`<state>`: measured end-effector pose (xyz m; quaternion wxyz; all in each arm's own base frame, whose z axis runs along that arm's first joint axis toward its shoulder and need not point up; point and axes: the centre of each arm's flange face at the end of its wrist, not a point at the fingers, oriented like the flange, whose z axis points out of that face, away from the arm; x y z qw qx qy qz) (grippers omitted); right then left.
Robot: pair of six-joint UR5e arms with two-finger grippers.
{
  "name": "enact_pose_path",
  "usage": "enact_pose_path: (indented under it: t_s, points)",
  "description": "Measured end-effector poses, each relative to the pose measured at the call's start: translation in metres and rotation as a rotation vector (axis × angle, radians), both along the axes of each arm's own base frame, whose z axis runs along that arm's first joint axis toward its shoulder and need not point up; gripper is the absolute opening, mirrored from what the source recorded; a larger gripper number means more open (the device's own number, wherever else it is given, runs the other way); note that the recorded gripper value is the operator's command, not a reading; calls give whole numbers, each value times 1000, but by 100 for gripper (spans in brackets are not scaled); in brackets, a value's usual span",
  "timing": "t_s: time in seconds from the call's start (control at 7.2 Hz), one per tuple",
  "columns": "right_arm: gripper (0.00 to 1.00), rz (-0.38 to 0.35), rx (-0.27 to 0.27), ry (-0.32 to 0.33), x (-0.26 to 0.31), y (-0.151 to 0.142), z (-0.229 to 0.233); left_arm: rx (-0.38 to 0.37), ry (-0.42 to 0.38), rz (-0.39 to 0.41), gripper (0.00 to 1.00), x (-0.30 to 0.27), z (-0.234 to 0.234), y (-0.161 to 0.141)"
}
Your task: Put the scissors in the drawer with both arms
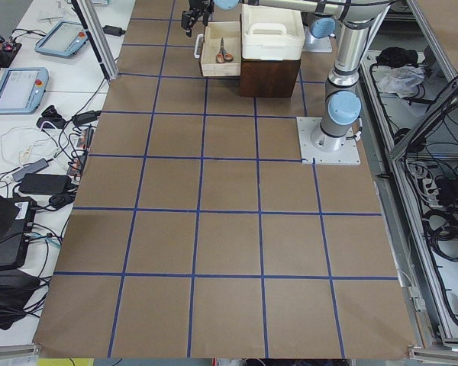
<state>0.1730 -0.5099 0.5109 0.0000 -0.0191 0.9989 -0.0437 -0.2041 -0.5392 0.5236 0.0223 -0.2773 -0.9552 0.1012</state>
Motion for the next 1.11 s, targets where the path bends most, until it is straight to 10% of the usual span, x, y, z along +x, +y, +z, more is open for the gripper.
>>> enact_pose_path:
  t_s: [0.56, 1.11]
  points:
    - [100, -1, 41, 7, -1, 15, 6, -10, 37, 516, 100, 45, 54, 50]
    - [100, -1, 50, 12, -2, 15, 4, 119, 12, 680, 100, 51, 21, 29]
